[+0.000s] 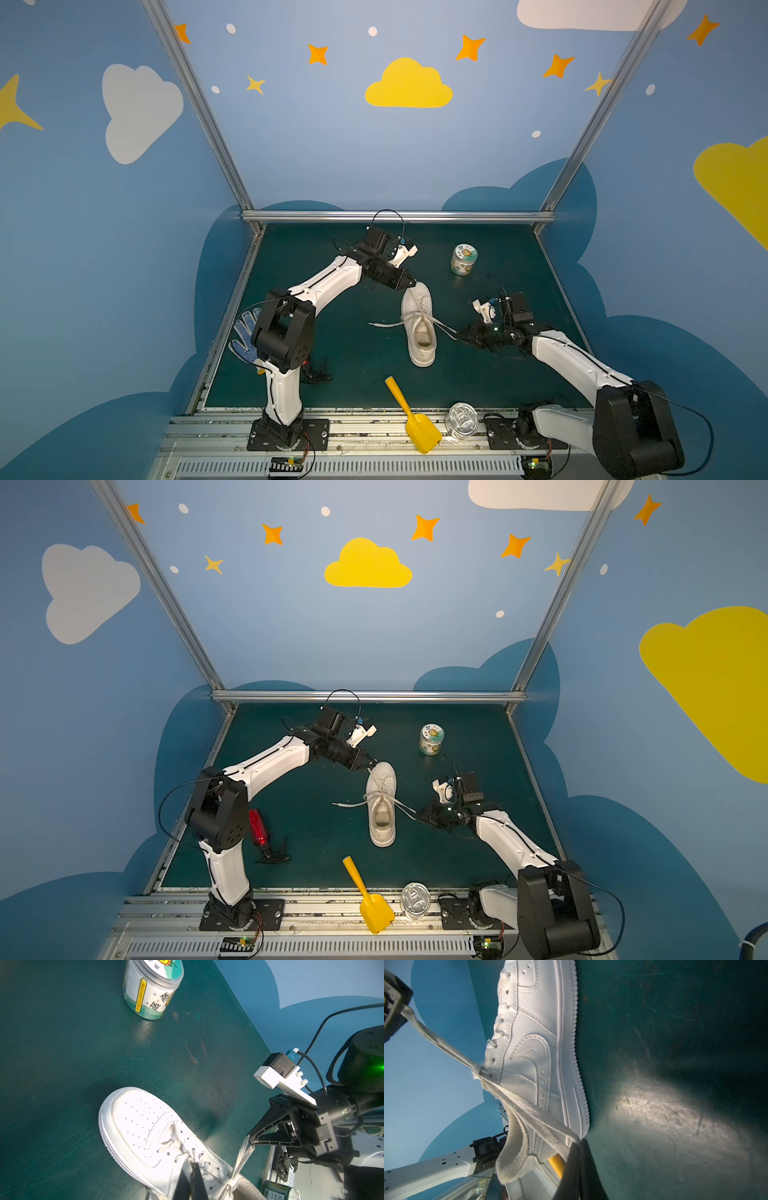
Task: Tie the shoes
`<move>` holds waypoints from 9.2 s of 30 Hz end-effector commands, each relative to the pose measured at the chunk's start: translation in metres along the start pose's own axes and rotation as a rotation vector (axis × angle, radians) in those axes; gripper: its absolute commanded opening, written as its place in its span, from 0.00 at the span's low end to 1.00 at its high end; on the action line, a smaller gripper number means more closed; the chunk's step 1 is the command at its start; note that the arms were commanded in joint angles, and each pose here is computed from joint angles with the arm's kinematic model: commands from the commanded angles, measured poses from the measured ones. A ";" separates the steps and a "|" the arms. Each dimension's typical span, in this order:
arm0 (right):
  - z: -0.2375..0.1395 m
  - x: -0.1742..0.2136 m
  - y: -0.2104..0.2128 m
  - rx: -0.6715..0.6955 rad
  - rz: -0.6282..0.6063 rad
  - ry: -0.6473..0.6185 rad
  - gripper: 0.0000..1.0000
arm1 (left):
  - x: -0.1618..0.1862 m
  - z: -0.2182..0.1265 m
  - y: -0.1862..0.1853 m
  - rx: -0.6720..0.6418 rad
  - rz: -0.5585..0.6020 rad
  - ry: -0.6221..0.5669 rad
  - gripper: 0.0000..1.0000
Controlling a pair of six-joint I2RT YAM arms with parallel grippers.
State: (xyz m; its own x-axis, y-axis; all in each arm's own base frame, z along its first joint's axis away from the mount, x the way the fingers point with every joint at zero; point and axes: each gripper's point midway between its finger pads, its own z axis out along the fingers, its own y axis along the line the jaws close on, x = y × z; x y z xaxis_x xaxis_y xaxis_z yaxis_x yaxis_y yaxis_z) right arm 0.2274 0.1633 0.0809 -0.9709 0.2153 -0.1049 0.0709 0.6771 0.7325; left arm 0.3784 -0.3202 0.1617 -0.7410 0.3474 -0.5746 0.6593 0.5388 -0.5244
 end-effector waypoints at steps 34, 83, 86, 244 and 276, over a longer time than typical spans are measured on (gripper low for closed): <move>-0.008 0.001 -0.051 0.069 0.171 -0.062 0.00 | 0.040 -0.011 0.065 -0.058 -0.128 -0.045 0.03; -0.054 -0.018 -0.044 0.193 0.041 -0.115 0.55 | 0.086 -0.043 0.052 -0.095 0.062 0.071 0.72; -0.062 -0.031 -0.028 0.189 -0.095 -0.163 0.55 | 0.112 -0.042 0.048 -0.102 0.206 0.178 0.72; 0.087 -0.026 0.134 -0.135 -0.807 0.391 0.00 | 0.149 0.034 0.027 -0.137 0.366 -0.106 0.03; 0.063 -0.031 0.157 -0.598 -0.598 0.232 0.00 | 0.142 0.046 0.030 -0.049 0.318 -0.009 0.03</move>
State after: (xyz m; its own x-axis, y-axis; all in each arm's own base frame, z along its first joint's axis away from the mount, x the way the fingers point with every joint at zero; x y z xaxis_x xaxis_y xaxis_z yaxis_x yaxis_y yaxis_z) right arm 0.2862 0.3045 0.1279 -0.8681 -0.2623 -0.4215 -0.4800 0.2271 0.8474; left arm 0.3019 -0.2912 0.0404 -0.4811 0.4741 -0.7374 0.8519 0.4515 -0.2655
